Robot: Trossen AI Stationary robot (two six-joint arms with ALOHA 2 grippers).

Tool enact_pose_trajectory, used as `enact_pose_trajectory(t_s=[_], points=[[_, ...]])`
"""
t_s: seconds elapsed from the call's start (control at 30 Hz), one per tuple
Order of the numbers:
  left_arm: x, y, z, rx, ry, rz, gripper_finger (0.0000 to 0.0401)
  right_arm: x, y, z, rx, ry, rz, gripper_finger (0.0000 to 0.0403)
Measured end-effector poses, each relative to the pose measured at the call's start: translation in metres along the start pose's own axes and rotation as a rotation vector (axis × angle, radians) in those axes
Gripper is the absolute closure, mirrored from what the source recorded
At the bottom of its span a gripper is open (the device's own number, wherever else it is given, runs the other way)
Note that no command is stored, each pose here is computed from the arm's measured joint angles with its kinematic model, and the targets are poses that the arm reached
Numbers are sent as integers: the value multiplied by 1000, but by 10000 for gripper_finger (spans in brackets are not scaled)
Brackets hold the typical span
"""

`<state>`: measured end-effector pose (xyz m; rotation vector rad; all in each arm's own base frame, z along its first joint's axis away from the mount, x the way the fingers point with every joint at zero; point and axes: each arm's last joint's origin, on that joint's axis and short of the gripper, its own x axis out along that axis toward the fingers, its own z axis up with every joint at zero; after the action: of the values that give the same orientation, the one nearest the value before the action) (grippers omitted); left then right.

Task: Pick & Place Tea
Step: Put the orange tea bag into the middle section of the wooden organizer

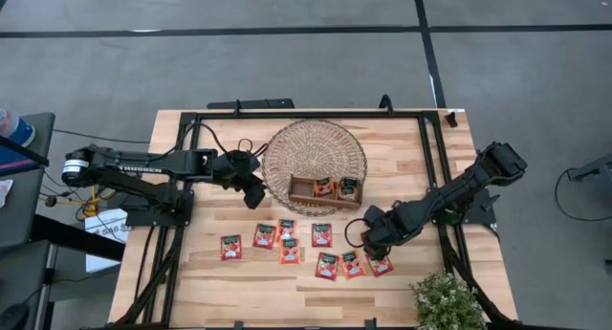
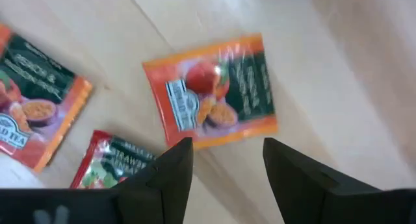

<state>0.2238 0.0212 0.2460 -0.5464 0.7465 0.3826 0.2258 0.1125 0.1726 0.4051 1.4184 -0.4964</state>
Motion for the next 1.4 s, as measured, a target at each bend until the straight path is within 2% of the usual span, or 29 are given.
enact_pose_trajectory(t_s=[0.37, 0.6, 0.73, 0.93, 1.17, 1.3, 1.4], points=[[0, 0, 0, 1, 0, 0, 293, 4, -12, 20, -199, -34, -22, 223], [0, 0, 0, 4, 6, -9, 293, 6, -17, 27, -268, -48, -25, 222], [0, 0, 0, 4, 6, -10, 293, 21, -19, 24, -265, -55, 25, 222], [0, -1, 0, 23, 4, -11, 293, 39, -34, 15, -268, -7, -16, 228], [0, -1, 1, 37, -7, -18, 293, 46, -36, 20, -238, -51, 57, 238], [0, -1, 1, 37, -7, -19, 293, 47, -37, 21, -240, -43, 59, 261], [0, -1, 1, 36, -7, -19, 293, 47, -37, 21, -241, -38, 59, 298]])
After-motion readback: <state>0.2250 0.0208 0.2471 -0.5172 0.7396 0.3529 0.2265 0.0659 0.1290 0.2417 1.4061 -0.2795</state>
